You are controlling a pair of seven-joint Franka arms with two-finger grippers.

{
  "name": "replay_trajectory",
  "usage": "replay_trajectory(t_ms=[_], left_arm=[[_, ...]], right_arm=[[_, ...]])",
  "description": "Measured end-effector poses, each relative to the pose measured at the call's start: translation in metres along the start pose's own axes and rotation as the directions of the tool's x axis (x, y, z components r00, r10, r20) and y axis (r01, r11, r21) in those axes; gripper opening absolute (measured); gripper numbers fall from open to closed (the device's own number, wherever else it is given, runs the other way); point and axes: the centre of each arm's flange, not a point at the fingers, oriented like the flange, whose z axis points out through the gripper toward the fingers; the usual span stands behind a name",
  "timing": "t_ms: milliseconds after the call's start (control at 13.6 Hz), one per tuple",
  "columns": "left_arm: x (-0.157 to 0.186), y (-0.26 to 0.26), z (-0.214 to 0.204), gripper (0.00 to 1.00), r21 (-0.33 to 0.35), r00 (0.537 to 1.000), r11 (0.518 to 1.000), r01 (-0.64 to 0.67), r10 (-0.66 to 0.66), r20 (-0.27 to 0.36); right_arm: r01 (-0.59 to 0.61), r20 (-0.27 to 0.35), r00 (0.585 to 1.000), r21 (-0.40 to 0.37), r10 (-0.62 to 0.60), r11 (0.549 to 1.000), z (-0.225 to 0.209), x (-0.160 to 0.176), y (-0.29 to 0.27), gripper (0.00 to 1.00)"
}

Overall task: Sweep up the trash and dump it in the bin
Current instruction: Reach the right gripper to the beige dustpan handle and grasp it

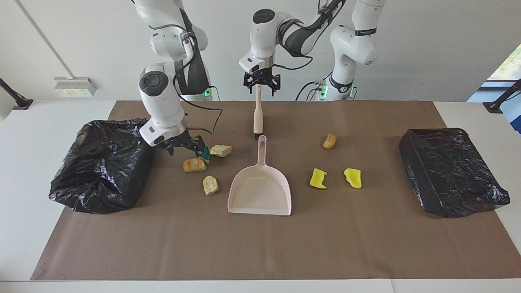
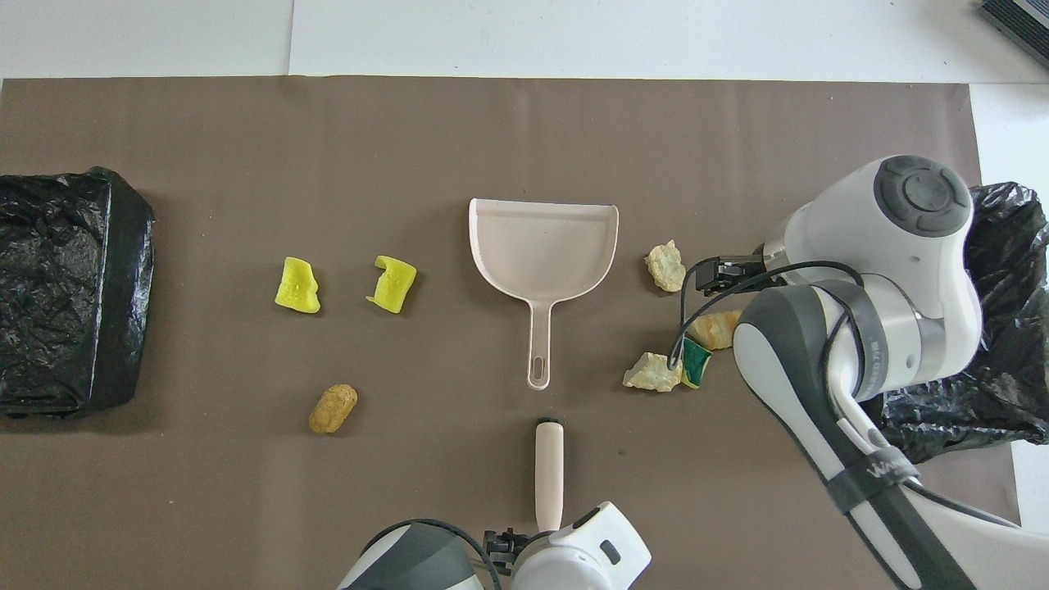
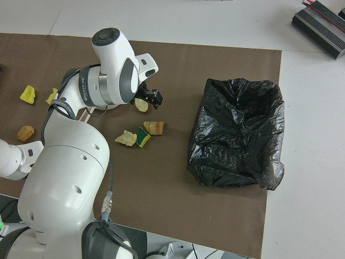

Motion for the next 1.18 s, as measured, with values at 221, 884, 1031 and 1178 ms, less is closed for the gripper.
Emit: replay_trajectory(t_ms=[221,884,1031,1178], left_arm=[[-0.017,0.000,0.035,1.00,0.021,1.000,1.000,-0.018,0.018,0.016],[-0.048,0.010,0.061,0.79,0.017,0.998,0.999,0.029,-0.030,0.057],[-0.048,0.010,0.062,0.50,0.014,0.997,0.999,0.036,-0.037,0.064],[-0.046,0.008,0.062,0.26,0.014,0.997,0.999,0.042,-0.042,0.065]], right_arm=[[-0.115,-0.008,0.993,0.108,0.117,0.987,-0.017,0.015,-0.044,1.00],[-0.191,0.050,0.981,0.183,0.185,0.964,0.023,-0.005,-0.167,1.00],[-0.157,0.042,0.988,0.183,0.152,0.970,0.038,-0.015,-0.192,1.00],[-0.146,0.046,0.989,0.180,0.140,0.973,0.042,-0.019,-0.198,1.00]])
